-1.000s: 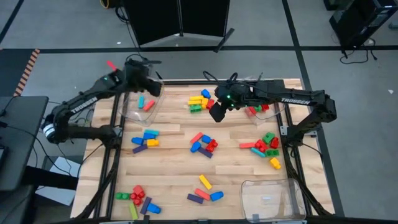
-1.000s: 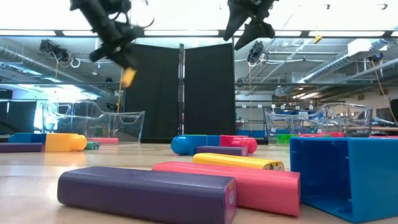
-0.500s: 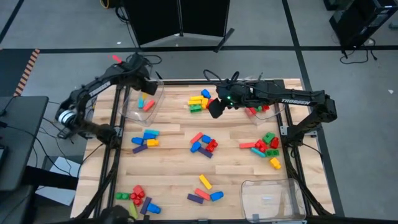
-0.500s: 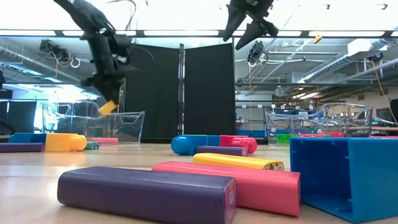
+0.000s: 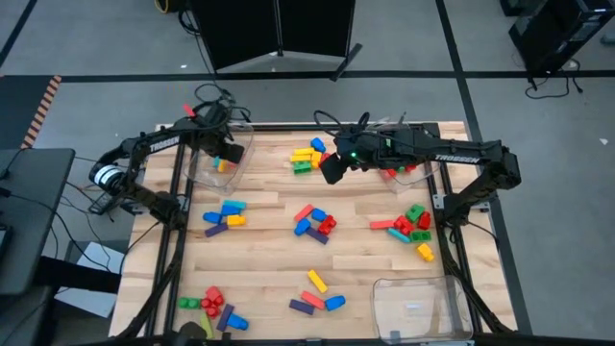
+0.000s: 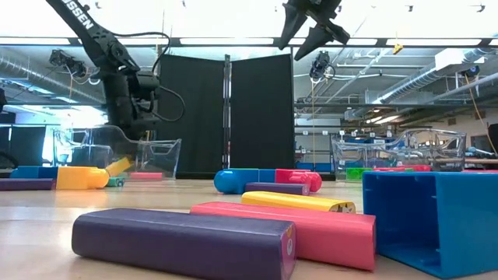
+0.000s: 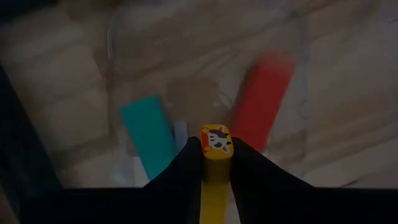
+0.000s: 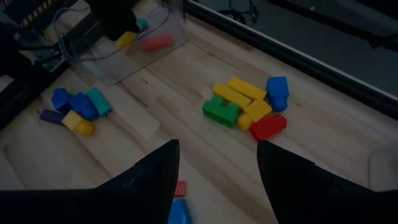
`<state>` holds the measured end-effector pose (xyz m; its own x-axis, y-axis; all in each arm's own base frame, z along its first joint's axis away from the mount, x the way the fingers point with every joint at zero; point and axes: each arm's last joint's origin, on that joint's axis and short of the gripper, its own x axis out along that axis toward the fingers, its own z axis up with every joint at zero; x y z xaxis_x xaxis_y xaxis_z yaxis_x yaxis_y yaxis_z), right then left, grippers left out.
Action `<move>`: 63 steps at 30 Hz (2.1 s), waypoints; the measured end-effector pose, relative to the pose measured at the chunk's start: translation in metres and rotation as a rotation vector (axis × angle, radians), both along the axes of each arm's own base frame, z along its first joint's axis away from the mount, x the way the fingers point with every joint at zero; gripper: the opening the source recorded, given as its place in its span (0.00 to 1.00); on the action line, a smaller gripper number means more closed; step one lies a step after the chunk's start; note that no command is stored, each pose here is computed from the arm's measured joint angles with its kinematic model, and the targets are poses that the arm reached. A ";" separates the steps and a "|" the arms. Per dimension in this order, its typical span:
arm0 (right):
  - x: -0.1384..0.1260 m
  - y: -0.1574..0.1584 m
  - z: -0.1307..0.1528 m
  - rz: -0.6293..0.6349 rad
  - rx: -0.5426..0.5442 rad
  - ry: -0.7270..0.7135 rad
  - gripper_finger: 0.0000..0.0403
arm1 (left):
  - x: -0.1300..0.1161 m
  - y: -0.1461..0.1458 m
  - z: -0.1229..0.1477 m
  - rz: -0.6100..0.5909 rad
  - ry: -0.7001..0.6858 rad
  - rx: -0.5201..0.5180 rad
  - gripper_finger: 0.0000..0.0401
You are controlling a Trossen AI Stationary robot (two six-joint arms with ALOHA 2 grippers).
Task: Sort blocks by size
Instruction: Put the yellow block into the top left transparent bin, then put the yellow 1 stud game piece into the bottom transparent bin
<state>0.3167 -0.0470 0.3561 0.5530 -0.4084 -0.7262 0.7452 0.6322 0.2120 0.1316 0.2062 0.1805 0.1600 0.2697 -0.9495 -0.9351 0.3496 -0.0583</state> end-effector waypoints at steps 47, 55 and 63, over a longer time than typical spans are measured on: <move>-0.004 0.014 -0.042 0.108 0.016 0.176 0.55 | 0.004 -0.106 0.130 -0.147 -0.399 0.431 0.41; -0.001 0.023 -0.089 0.285 0.143 0.163 0.55 | 0.022 -0.150 0.135 -0.289 -0.492 0.404 0.40; -0.012 0.031 -0.104 0.335 0.170 0.224 0.55 | 0.034 -0.196 0.134 -0.390 -0.576 0.316 0.40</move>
